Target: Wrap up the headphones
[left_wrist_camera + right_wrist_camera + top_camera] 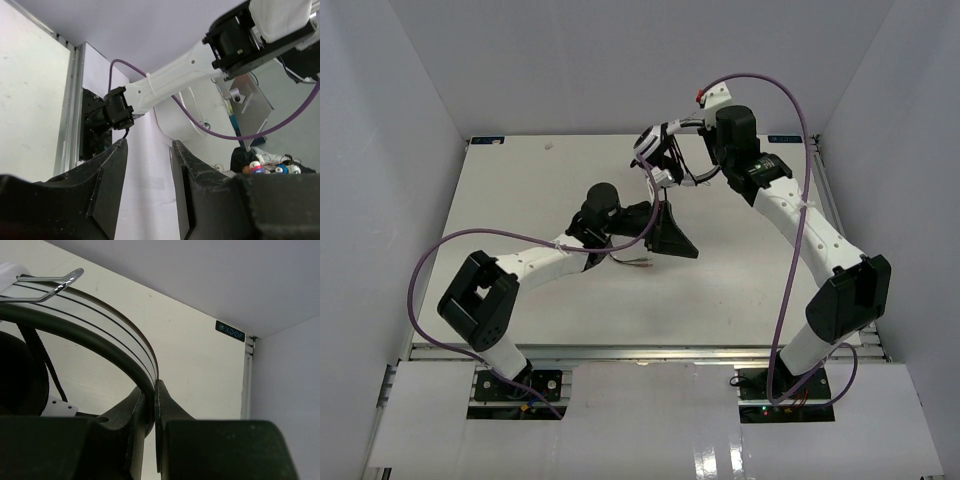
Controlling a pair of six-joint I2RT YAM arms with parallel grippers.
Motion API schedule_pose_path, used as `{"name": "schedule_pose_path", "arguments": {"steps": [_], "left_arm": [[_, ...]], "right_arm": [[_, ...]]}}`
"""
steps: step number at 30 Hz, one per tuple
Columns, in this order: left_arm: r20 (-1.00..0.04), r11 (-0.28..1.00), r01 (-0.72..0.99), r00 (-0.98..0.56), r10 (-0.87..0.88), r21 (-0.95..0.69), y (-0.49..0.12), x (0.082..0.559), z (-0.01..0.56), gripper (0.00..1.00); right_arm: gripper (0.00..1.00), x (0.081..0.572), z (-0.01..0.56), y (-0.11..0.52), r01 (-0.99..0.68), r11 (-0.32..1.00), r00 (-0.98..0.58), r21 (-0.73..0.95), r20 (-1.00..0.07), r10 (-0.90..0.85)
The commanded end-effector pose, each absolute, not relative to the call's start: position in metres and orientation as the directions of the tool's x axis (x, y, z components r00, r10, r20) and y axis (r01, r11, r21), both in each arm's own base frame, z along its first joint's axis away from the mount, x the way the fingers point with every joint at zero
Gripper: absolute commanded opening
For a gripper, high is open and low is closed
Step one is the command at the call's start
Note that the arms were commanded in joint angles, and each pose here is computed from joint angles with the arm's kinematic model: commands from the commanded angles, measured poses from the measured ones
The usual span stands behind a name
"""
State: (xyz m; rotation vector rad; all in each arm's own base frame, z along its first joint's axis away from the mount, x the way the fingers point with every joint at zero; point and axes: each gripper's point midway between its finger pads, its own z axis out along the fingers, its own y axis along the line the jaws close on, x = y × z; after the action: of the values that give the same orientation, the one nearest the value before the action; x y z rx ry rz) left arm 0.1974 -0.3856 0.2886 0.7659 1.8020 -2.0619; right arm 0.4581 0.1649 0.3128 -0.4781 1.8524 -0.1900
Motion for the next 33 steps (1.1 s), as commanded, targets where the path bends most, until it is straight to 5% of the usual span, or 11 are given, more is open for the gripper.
{"name": "schedule_pose_path", "arguments": {"steps": [1,14,22,33], "left_arm": [[-0.669,-0.228,0.647,-0.742,0.032,-0.728,-0.405,0.183,0.309,0.50],[-0.619,-0.154,0.603,-0.778,0.105,-0.783,-0.442,0.146,0.221,0.43],[-0.576,-0.086,0.570,-0.799,0.172,-0.817,-0.422,0.139,0.155,0.40],[-0.596,-0.057,0.594,-0.793,0.127,-0.803,-0.393,0.164,0.141,0.45]], "right_arm": [[0.08,0.461,0.346,0.167,-0.113,0.991,-0.266,-0.076,-0.958,-0.103],[0.08,0.470,0.349,0.155,-0.165,0.933,-0.394,0.321,-0.888,0.236],[0.08,0.429,0.424,0.148,-0.335,0.806,-0.356,0.488,-0.858,0.371],[0.08,0.376,0.467,0.145,-0.545,0.647,-0.364,0.533,-0.846,0.391]]}}
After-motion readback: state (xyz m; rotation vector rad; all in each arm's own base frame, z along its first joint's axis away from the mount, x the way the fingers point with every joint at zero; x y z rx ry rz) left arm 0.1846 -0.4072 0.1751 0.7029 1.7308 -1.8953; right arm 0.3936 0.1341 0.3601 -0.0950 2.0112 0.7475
